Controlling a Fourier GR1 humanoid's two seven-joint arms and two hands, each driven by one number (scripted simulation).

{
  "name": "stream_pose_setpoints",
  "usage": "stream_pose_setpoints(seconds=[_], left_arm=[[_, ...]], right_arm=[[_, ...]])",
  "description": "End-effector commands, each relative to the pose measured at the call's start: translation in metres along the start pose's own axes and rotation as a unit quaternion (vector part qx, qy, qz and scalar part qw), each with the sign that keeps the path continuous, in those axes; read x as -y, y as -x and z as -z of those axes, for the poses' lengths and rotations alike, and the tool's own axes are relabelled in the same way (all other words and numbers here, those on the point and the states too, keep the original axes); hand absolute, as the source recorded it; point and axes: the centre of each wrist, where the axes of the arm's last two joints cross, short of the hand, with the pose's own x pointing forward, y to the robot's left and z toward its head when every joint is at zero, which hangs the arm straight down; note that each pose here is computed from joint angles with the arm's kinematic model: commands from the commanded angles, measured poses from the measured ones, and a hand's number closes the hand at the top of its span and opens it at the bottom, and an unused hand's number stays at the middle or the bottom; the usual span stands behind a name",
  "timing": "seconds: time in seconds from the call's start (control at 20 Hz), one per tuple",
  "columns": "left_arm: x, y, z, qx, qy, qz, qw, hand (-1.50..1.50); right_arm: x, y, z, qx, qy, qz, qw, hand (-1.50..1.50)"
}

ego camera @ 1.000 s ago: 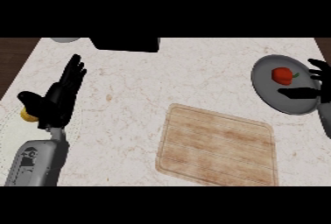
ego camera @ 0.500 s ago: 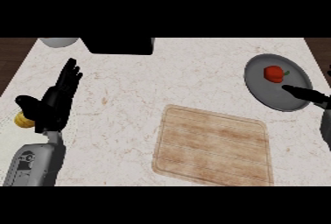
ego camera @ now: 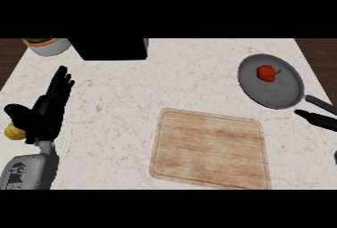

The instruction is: Pick the bell pepper from the cutting board and place it in the pan

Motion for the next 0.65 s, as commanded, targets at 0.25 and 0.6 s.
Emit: stream_pose_setpoints(seconds=[0.25, 0.6], left_arm=[[-0.009, 0.006, -0.013, -0.006, -0.018, 0.005, 0.9998, 0.0], [-0.01, 0.009, 0.002, -0.002, -0.004, 0.002, 1.0, 0.0]], right_arm=[[0.032, -0.002, -0.054, 0.021, -0.025, 0.017, 0.999, -1.5], [0.031, -0.062, -0.094, 0.007, -0.021, -0.013, 1.0, -1.5]])
